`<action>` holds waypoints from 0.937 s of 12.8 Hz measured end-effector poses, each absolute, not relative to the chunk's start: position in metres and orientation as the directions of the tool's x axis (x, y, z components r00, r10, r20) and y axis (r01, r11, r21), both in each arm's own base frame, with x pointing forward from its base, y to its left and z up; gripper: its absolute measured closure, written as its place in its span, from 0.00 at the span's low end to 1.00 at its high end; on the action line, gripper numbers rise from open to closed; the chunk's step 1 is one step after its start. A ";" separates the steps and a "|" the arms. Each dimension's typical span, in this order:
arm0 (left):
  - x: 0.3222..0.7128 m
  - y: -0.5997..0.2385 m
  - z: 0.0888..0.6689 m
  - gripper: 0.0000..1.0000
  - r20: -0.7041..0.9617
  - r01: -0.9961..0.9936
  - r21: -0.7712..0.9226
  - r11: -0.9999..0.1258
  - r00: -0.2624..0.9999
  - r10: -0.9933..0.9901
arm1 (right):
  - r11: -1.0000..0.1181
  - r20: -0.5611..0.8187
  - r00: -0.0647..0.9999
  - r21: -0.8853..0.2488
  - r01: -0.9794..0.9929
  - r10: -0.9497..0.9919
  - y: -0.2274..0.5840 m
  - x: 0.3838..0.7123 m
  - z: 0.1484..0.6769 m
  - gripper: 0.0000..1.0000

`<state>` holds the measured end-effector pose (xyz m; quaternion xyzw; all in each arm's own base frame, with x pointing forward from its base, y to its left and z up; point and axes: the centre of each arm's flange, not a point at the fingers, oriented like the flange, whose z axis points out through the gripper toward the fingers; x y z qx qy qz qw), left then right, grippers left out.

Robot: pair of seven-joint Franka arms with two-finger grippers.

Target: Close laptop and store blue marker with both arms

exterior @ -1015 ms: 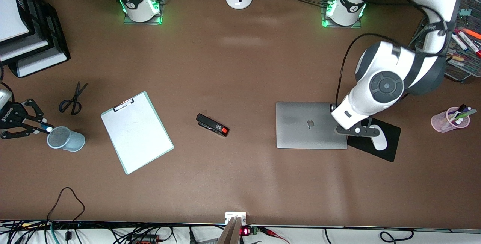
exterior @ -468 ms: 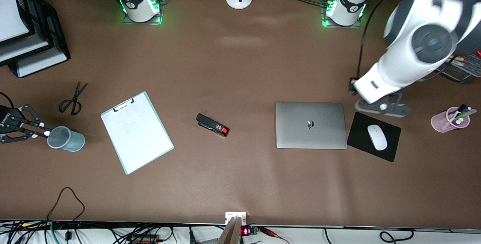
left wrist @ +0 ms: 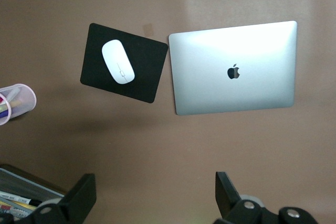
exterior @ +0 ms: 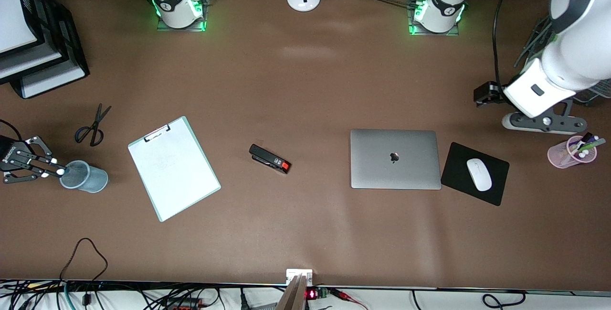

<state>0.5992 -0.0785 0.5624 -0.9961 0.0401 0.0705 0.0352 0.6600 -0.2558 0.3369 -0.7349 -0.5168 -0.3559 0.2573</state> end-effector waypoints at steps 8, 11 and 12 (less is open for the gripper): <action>0.579 -0.039 0.574 0.00 0.012 0.078 0.016 -0.997 0.997 0.078 | -0.325 0.846 0.182 -0.011 0.946 0.501 -0.276 0.649 0.286 0.82; 0.560 -0.044 0.583 0.00 0.056 0.069 0.005 -0.998 0.996 0.069 | -0.327 0.852 0.184 -0.016 0.945 0.491 -0.276 0.650 0.279 0.74; 0.555 -0.044 0.583 0.00 0.061 0.065 -0.007 -0.998 0.996 0.064 | -0.327 0.852 0.184 -0.016 0.945 0.490 -0.276 0.650 0.278 0.65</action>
